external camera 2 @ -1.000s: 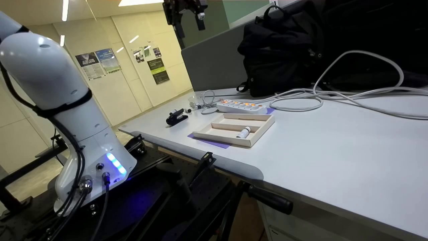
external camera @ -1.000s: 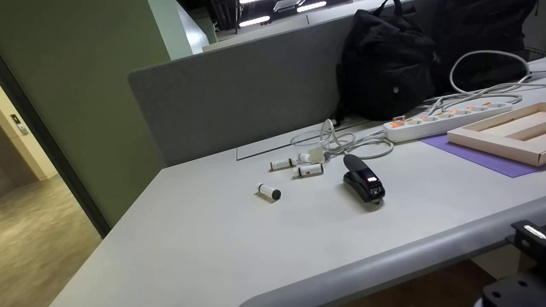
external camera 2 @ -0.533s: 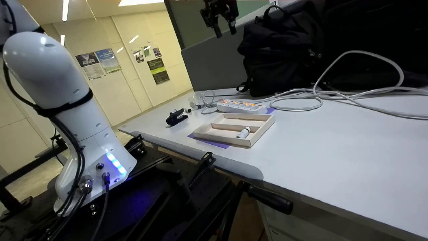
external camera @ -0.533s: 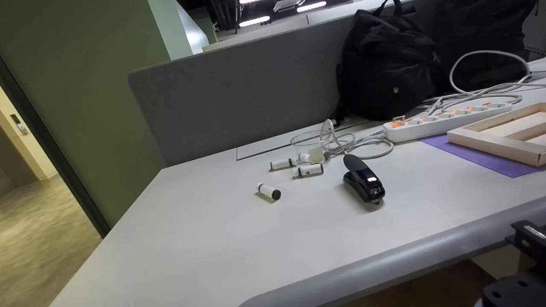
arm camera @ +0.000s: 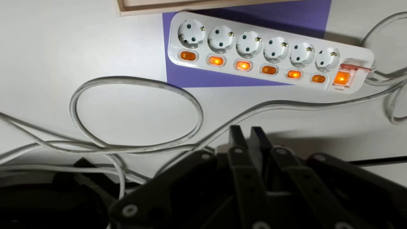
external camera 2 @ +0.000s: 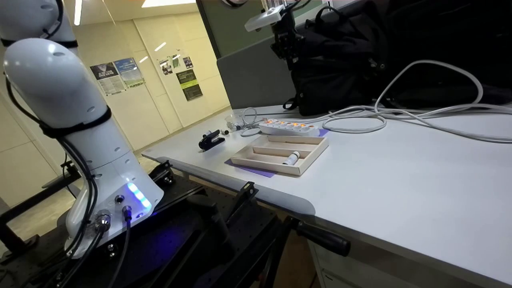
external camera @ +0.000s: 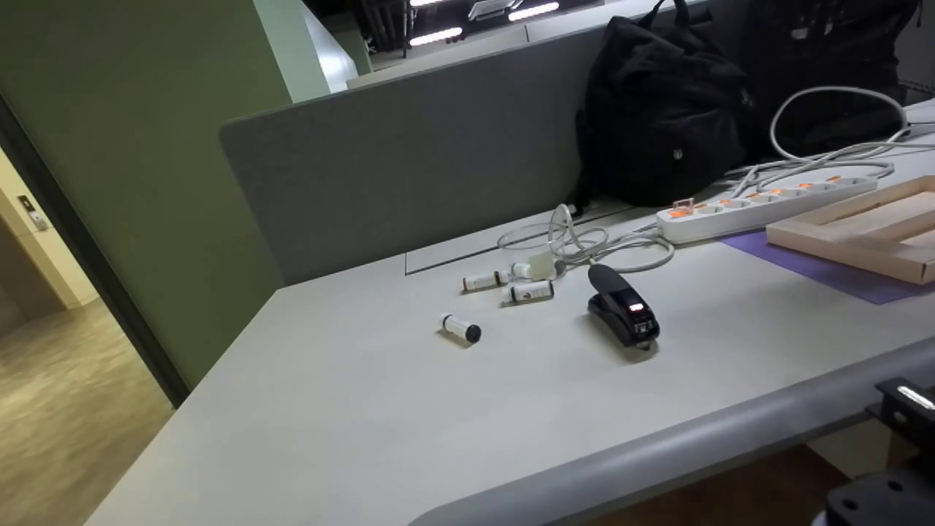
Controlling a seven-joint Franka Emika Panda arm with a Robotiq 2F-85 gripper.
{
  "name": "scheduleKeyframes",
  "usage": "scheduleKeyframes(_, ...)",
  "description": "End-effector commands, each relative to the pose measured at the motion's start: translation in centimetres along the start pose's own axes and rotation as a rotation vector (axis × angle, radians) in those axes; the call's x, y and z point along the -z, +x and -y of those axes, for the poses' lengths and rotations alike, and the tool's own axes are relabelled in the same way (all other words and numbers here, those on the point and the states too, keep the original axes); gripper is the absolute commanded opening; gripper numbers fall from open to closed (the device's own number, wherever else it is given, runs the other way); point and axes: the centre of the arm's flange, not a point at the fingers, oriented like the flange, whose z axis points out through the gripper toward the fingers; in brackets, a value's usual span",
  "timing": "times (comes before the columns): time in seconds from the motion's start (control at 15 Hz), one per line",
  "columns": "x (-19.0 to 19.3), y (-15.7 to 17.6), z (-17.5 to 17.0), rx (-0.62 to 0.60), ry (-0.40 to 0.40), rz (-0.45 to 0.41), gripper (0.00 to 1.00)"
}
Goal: Turn off the third switch from the right side of the adapter
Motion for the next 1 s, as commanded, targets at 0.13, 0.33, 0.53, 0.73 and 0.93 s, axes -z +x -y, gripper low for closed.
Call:
scheduleKeyframes(0.13,-1.5,0.2,0.2,0.004,-0.001,0.015,0.01)
scheduleKeyframes(0.33,-0.8,0.2,0.0,0.003,-0.001,0.005,0.01)
scheduleKeyframes(0.53,-1.5,0.2,0.0,-0.009,-0.001,0.009,0.0)
scheduleKeyframes(0.73,-5.0,0.1,-0.1,-0.018,-0.029,-0.007,0.0)
scheduleKeyframes(0.93,-8.7,-0.6,0.0,-0.018,-0.041,0.028,0.0)
